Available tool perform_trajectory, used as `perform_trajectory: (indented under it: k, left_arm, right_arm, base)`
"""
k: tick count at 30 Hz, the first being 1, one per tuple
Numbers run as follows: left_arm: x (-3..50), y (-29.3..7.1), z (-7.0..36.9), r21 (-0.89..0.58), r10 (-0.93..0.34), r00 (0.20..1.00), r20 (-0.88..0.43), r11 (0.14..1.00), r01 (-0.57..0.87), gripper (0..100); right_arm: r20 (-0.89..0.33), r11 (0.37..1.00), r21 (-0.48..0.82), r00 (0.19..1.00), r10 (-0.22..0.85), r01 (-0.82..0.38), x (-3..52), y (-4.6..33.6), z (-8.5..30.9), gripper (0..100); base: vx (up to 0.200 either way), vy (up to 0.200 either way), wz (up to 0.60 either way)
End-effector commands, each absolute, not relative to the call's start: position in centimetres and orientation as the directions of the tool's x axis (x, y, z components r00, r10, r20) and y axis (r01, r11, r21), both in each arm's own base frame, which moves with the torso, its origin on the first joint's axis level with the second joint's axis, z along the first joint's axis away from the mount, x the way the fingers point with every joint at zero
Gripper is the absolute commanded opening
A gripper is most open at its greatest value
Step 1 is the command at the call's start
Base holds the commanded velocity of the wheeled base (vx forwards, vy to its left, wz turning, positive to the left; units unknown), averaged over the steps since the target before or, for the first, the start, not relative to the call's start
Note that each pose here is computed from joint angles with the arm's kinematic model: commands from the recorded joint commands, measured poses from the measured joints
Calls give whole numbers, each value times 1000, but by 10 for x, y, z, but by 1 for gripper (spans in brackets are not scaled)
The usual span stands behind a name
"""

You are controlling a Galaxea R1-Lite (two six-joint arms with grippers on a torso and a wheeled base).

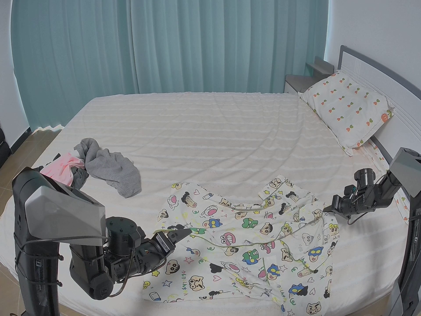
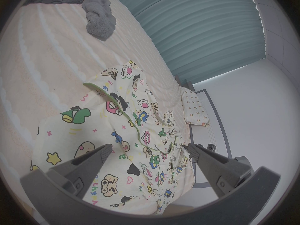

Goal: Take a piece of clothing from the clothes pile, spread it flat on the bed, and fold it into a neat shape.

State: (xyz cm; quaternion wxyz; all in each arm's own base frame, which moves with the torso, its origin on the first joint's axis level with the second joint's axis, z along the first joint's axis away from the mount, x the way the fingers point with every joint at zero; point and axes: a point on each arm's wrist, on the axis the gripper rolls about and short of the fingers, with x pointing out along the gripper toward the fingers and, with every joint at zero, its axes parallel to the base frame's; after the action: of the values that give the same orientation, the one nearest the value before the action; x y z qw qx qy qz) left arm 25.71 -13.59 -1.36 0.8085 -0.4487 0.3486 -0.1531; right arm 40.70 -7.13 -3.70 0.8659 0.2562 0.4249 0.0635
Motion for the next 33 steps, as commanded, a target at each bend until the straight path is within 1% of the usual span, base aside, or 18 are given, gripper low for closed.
perform_trajectory:
  k: [1, 5, 11, 12, 13, 21, 22, 24, 28, 29, 33]
  left_arm:
    - [258, -136, -13, -836, -561, 716, -414, 545, -56, 100]
    - [258, -136, -13, -836, -561, 716, -414, 545, -56, 100]
    - [258, -136, -13, -834, -551, 725, -414, 548, -60, 100]
    - [259, -136, -13, -834, -549, 728, -411, 548, -58, 100]
    - [259, -136, -13, -834, -549, 728, -411, 548, -58, 100]
    - [260, -136, -12, -836, -548, 730, -407, 545, -57, 100]
    - [260, -136, -12, -837, -549, 731, -406, 544, -57, 100]
    - [261, -136, -12, -839, -548, 732, -404, 542, -58, 100]
    - [261, -136, -12, -838, -549, 731, -404, 542, -56, 100]
    - [261, -136, -12, -838, -549, 731, -404, 542, -56, 100]
    - [264, -135, -10, -845, -546, 741, -392, 533, -54, 100]
  right_arm:
    - [-692, 863, 486, 665, 282, 140, 408, -80, -33, 0]
    - [-693, 867, 468, 681, 237, 174, 409, -86, -33, 0]
    - [-696, 869, 455, 686, 211, 194, 409, -91, -33, 0]
    - [-704, 873, 436, 687, 180, 219, 408, -94, -32, 0]
    - [-707, 873, 432, 686, 172, 226, 407, -96, -33, 0]
    - [-719, 871, 423, 678, 156, 248, 401, -102, -32, 0]
    - [-720, 872, 422, 676, 155, 249, 399, -101, -31, 100]
    - [-715, 873, 423, 681, 157, 243, 399, -100, -27, 100]
    - [-676, 882, 433, 713, 184, 184, 396, -81, 2, 100]
    - [-673, 883, 433, 716, 185, 179, 396, -80, 4, 100]
    - [-617, 888, 452, 749, 243, 84, 397, -40, 33, 100]
  base:
    - [0, 0, 0]
    - [0, 0, 0]
    - [0, 0, 0]
    - [0, 0, 0]
    - [0, 0, 0]
    - [0, 0, 0]
    - [0, 0, 0]
    - [0, 0, 0]
    - [0, 0, 0]
    - [0, 0, 0]
    - [0, 0, 0]
